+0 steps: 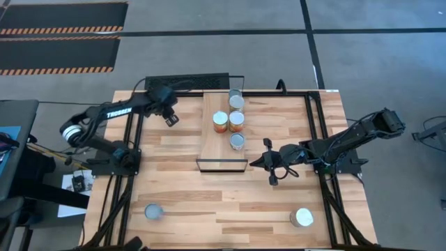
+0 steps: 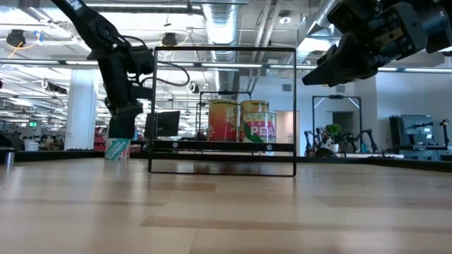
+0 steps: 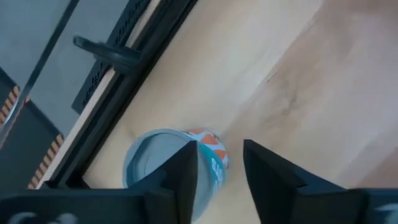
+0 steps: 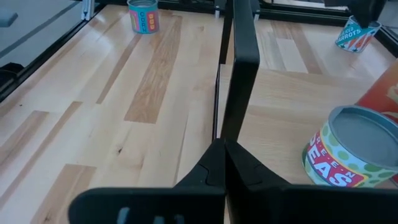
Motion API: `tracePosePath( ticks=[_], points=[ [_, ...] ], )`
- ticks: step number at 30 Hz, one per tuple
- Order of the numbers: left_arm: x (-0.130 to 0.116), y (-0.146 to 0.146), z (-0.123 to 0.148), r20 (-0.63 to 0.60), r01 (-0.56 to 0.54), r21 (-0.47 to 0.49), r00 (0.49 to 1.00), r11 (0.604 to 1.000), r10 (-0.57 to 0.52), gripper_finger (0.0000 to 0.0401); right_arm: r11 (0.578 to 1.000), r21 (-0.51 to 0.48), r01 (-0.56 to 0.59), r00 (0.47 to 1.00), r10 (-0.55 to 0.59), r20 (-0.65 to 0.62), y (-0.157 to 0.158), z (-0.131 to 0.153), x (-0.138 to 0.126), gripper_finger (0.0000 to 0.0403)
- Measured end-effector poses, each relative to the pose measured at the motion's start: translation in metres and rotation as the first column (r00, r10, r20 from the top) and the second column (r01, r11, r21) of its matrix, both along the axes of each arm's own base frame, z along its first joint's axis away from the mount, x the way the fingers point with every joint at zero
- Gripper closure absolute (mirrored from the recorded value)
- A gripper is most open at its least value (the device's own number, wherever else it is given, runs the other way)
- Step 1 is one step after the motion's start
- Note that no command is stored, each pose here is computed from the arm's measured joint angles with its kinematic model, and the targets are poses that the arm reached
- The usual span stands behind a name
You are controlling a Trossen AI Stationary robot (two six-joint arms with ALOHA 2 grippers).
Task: Pick and place cans onto a shelf
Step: Put the small white can on the shelf aligned with the other green can
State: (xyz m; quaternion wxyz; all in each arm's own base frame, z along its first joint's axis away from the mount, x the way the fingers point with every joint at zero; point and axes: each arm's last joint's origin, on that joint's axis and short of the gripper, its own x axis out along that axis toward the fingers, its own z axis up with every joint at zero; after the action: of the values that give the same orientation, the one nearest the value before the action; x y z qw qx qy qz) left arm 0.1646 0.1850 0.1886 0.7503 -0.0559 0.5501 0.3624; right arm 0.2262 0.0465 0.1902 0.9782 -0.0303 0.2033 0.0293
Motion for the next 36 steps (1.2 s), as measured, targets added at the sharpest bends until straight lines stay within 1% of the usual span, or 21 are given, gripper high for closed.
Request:
tracePosePath(
  ticks=[4, 8, 11, 14, 16, 17, 19, 22, 24, 25, 28, 30, 32, 36],
  points=[
    [0.001, 0.008, -0.012, -0.062, -0.033, -0.001, 0.998, 0.999, 0.033, 0.026, 1.0, -0.014, -0.003, 1.0, 0.003, -0.005, -0.001, -0.001, 0.0, 0.0393],
    [0.0, 0.012, -0.018, -0.094, -0.053, 0.009, 0.994, 0.999, 0.054, 0.0265, 1.0, -0.024, 0.002, 1.0, -0.002, -0.005, -0.003, -0.001, 0.0, 0.0393],
    [0.0, 0.013, -0.019, -0.104, -0.047, 0.004, 0.993, 0.999, 0.048, 0.0294, 1.0, -0.025, 0.01, 1.0, -0.01, -0.006, -0.005, -0.001, 0.001, 0.0393],
    [0.0, 0.013, -0.019, -0.112, -0.018, -0.005, 0.994, 1.0, 0.017, 0.0346, 1.0, -0.026, 0.009, 1.0, -0.009, -0.011, -0.005, -0.001, 0.001, 0.0393],
    [0.001, 0.011, -0.017, -0.079, 0.001, -0.02, 0.997, 1.0, -0.002, 0.0382, 1.0, -0.026, 0.009, 1.0, -0.009, -0.012, -0.005, -0.001, 0.0, 0.0393],
    [0.002, 0.009, -0.015, -0.058, 0.016, -0.033, 0.998, 0.999, -0.018, 0.039, 1.0, -0.026, 0.009, 1.0, -0.009, -0.012, -0.005, -0.001, 0.0, 0.0393],
    [0.005, 0.001, -0.007, -0.034, 0.06, -0.06, 0.998, 0.996, -0.062, 0.0392, 1.0, -0.026, 0.009, 1.0, -0.009, -0.012, -0.005, -0.001, 0.0, 0.0393],
    [0.013, -0.02, 0.016, 0.015, 0.165, -0.028, 0.986, 0.986, -0.165, 0.0397, 1.0, -0.026, 0.009, 1.0, -0.009, -0.013, -0.005, -0.001, 0.0, 0.0393],
    [0.019, -0.04, 0.03, 0.064, 0.256, -0.006, 0.965, 0.967, -0.255, 0.0398, 1.0, -0.026, 0.009, 1.0, -0.009, -0.013, -0.005, -0.001, 0.0, 0.0393],
    [0.022, -0.052, 0.037, 0.096, 0.311, 0.003, 0.946, 0.95, -0.31, 0.0399, 1.0, -0.026, 0.009, 1.0, -0.01, -0.013, -0.005, -0.001, 0.0, 0.0393],
    [0.028, -0.088, 0.056, 0.197, 0.478, 0.03, 0.858, 0.878, -0.474, 0.0399, 1.0, -0.027, 0.009, 1.0, -0.01, -0.013, -0.005, -0.001, 0.0, 0.0393],
    [0.034, -0.113, 0.064, 0.252, 0.56, 0.06, 0.792, 0.826, -0.556, 0.04, 1.0, -0.027, 0.011, 1.0, -0.011, -0.013, -0.005, -0.001, 0.0, 0.0393],
    [0.041, -0.136, 0.068, 0.277, 0.615, 0.088, 0.74, 0.784, -0.612, 0.04, 1.0, -0.027, 0.011, 1.0, -0.012, -0.013, -0.005, -0.001, 0.0, 0.0393],
    [0.058, -0.169, 0.069, 0.27, 0.668, 0.184, 0.671, 0.721, -0.691, 0.04, 1.0, -0.027, 0.011, 1.0, -0.012, -0.013, -0.005, -0.001, 0.0, 0.0393]
  ],
)
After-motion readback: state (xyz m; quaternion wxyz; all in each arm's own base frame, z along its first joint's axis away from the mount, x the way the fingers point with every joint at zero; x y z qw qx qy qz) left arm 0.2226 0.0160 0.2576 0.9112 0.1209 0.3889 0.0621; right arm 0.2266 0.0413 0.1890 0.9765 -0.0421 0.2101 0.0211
